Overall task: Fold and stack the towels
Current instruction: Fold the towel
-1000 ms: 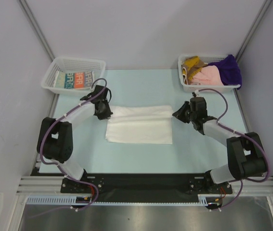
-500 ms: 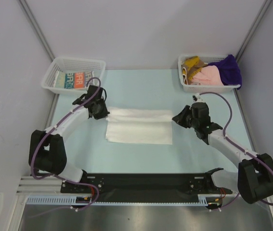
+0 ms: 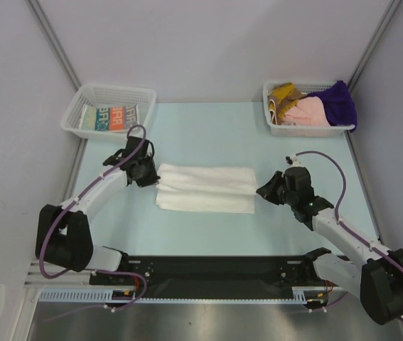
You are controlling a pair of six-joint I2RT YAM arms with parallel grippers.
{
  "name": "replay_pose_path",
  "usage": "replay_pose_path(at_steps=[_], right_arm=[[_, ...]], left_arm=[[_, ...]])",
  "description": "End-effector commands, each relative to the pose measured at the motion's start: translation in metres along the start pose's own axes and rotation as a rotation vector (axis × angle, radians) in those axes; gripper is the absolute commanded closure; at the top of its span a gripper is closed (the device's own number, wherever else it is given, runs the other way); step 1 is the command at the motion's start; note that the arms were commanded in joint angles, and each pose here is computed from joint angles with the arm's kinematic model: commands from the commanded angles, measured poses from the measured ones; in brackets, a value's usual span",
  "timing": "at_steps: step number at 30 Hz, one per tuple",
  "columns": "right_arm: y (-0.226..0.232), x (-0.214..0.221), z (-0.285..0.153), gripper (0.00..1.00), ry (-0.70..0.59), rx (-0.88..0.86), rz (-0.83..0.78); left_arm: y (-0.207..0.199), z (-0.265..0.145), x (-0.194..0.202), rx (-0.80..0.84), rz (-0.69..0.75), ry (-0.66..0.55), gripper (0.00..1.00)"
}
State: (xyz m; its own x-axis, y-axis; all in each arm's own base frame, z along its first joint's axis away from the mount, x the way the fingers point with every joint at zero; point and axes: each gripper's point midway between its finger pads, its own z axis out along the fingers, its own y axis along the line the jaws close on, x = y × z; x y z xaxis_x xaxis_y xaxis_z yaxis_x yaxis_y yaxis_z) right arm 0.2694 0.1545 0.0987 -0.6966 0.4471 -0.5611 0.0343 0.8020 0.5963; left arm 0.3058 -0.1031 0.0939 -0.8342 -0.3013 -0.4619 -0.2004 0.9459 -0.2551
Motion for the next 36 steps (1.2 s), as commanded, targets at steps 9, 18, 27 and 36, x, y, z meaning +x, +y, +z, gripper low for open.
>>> replay_pose_path(at_steps=[9,18,27,36], right_arm=[[-0.006,0.020,-0.008,1.00,0.022,0.004,0.008],[-0.009,0.034,-0.008,1.00,0.045,0.002,0.011],[-0.015,0.051,-0.001,1.00,0.071,-0.001,0.020],[-0.010,0.043,-0.005,1.00,0.048,-0.002,0.013]], left_arm=[[0.007,-0.005,0.006,0.017,0.017,-0.022,1.00],[0.017,0.000,0.013,-0.010,0.025,-0.016,1.00],[0.023,0.006,0.025,-0.011,-0.019,0.005,0.88],[0.020,-0.005,0.020,0.012,-0.012,-0.024,1.00]])
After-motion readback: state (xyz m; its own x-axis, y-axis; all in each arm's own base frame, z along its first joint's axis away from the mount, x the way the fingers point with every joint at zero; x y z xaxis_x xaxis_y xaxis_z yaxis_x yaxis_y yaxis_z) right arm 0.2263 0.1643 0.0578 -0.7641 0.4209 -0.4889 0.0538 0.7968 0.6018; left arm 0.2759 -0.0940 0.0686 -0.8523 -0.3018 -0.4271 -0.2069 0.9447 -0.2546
